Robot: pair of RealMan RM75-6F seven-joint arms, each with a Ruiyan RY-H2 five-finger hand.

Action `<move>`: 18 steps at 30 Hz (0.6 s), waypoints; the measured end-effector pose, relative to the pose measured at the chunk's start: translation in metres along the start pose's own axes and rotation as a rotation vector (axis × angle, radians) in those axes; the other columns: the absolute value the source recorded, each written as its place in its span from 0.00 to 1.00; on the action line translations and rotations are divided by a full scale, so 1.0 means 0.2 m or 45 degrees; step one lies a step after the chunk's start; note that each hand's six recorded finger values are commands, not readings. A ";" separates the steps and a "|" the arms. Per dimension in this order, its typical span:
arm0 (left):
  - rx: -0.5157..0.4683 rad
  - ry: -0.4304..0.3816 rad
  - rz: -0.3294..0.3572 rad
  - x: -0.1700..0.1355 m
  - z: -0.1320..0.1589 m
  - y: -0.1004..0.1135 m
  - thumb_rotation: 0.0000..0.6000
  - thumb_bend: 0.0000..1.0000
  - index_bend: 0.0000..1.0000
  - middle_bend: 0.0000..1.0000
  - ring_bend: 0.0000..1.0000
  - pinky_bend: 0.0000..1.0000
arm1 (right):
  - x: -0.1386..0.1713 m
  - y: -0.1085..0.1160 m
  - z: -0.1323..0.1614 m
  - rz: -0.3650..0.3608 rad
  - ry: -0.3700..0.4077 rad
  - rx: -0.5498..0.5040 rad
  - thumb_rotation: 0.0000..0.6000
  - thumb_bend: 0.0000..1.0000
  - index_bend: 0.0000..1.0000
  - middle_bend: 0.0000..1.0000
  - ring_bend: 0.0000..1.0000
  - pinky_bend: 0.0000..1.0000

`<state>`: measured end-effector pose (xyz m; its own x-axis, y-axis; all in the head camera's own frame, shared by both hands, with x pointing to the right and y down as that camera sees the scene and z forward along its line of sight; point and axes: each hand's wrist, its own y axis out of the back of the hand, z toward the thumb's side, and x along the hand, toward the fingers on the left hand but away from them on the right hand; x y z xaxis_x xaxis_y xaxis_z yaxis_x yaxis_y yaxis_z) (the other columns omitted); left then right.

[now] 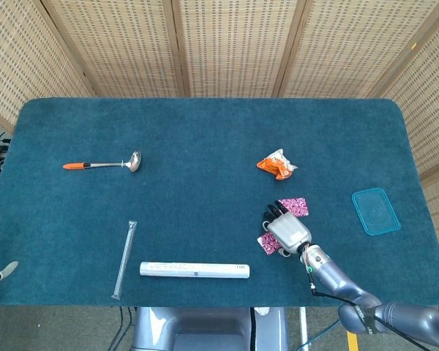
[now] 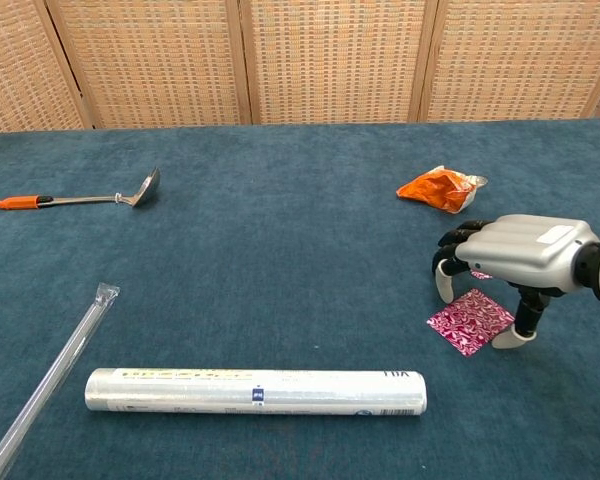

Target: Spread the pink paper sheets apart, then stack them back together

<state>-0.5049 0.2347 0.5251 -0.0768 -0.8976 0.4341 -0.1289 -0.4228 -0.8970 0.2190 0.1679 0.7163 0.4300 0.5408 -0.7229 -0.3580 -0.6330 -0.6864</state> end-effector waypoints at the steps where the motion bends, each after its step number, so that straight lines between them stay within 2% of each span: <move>1: 0.000 -0.001 0.000 0.00 0.00 0.00 0.95 0.00 0.10 0.00 0.00 0.00 | 0.00 0.00 0.00 0.000 -0.001 0.000 1.00 0.23 0.35 0.19 0.00 0.00; 18: 0.003 0.003 -0.002 0.00 0.00 0.00 0.95 0.00 0.10 0.00 0.00 0.00 | -0.01 -0.02 -0.01 0.011 -0.003 -0.012 1.00 0.23 0.37 0.20 0.00 0.00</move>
<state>-0.5048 0.2349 0.5256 -0.0785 -0.8966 0.4358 -0.1270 -0.4246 -0.8964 0.2211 0.1696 0.7209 0.4252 0.5368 -0.7288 -0.3535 -0.6428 -0.6797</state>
